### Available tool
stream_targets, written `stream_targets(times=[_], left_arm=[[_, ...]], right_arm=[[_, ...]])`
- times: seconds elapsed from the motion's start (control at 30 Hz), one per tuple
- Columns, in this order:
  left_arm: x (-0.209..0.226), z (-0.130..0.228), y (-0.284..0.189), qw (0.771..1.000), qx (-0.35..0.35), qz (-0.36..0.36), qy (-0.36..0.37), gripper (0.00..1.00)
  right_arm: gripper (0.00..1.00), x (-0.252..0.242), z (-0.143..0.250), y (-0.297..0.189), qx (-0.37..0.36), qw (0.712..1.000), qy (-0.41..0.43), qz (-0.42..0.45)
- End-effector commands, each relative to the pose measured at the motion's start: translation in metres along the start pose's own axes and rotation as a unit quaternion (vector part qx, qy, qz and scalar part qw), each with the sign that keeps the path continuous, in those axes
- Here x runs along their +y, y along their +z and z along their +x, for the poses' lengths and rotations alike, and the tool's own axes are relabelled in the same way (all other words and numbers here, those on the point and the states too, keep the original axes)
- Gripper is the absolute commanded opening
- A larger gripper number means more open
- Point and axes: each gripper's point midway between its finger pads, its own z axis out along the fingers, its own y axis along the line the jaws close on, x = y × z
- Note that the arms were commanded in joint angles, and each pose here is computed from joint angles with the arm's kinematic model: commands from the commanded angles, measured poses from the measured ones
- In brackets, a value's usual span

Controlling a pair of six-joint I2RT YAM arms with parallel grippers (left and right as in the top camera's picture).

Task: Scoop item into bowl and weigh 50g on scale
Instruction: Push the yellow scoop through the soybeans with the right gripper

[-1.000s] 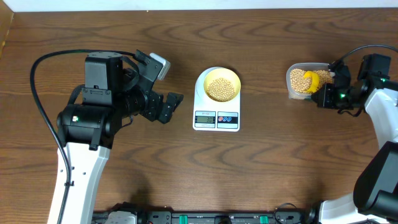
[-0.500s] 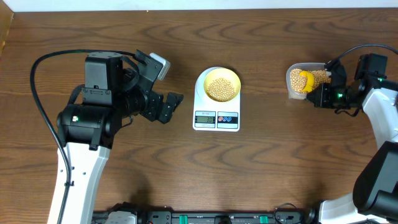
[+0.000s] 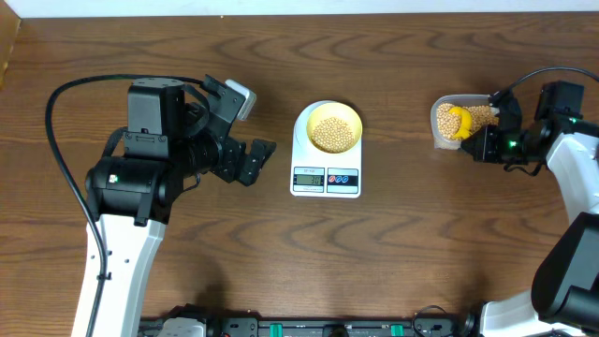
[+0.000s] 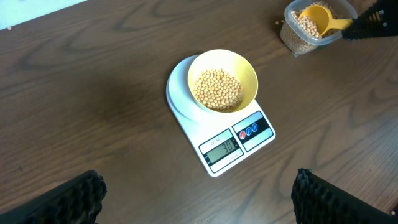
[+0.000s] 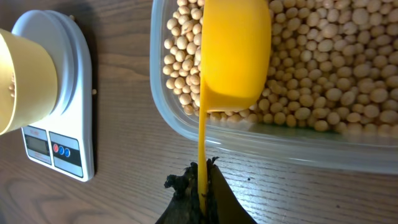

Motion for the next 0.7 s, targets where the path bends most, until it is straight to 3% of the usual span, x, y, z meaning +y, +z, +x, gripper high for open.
stream_targets(times=[0.0, 0.67], left_arm=[[-0.001, 0.000, 0.000, 1.000, -0.002, 0.005, -0.002, 0.98], [-0.001, 0.000, 0.000, 1.000, -0.002, 0.005, -0.002, 0.98]], right_arm=[[0.01, 0.000, 0.001, -0.002, -0.006, 1.000, 0.016, -0.025], [0.01, -0.017, -0.008, -0.024, -0.051, 0.995, 0.060, -0.066]])
